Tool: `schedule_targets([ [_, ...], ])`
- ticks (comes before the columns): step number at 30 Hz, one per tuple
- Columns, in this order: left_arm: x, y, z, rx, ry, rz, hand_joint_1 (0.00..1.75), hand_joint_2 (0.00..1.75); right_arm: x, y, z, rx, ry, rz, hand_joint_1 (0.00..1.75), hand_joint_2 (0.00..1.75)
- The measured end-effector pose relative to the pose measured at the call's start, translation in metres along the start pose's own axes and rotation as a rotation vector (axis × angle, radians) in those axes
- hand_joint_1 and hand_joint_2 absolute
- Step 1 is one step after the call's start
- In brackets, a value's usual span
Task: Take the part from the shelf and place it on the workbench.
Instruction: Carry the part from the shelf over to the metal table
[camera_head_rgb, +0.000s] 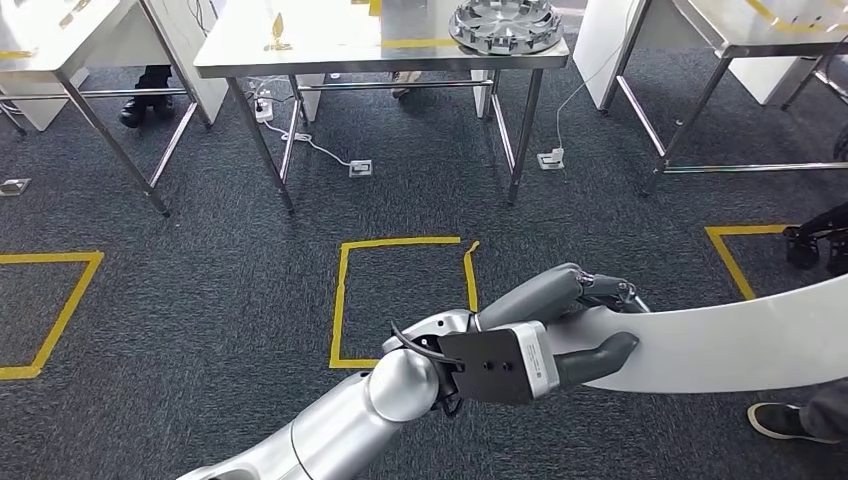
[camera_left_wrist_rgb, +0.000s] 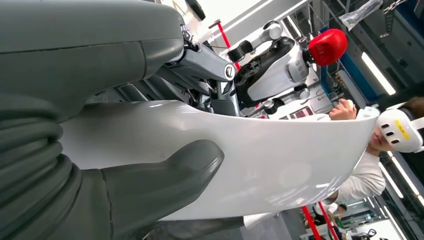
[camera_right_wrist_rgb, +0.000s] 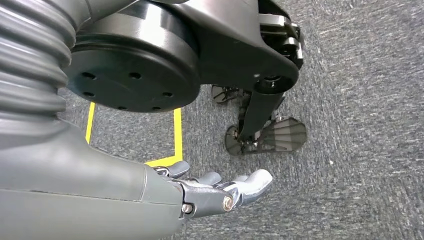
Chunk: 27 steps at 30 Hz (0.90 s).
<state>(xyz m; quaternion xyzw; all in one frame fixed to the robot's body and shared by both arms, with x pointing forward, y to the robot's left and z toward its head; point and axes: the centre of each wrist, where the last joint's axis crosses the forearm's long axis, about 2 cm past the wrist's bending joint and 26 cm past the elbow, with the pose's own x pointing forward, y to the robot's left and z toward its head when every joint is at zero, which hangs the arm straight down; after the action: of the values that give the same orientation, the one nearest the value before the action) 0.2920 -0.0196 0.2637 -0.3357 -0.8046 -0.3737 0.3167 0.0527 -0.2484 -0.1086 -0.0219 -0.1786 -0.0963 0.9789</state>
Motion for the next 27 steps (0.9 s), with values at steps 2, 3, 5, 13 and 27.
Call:
schedule_targets([
  [2, 0.0008, 0.0006, -0.0007, 0.000, -0.005, -0.001, 1.75, 1.75, 0.0006, 0.0001, -0.0001, 0.000, 0.000, 0.001, 0.00, 1.75],
  [3, 0.0008, 0.0006, -0.0006, 0.000, -0.005, -0.001, 1.75, 1.75, 0.0010, 0.0002, -0.0002, 0.000, 0.001, 0.001, 0.00, 1.75],
  [5, 0.0001, 0.0000, 0.0002, 0.002, -0.003, 0.002, 1.75, 1.75, 0.0011, 0.0002, -0.0003, 0.000, 0.005, 0.002, 0.00, 1.75],
  [13, -0.0009, -0.0007, 0.0012, 0.004, 0.001, 0.006, 1.75, 1.75, -0.0003, 0.0032, 0.0005, 0.005, 0.015, 0.002, 0.00, 1.75],
  [27, 0.0006, -0.0007, 0.0002, 0.007, -0.005, 0.012, 1.75, 1.75, 0.0000, 0.0028, 0.0003, 0.005, 0.017, 0.000, 0.00, 1.75],
])
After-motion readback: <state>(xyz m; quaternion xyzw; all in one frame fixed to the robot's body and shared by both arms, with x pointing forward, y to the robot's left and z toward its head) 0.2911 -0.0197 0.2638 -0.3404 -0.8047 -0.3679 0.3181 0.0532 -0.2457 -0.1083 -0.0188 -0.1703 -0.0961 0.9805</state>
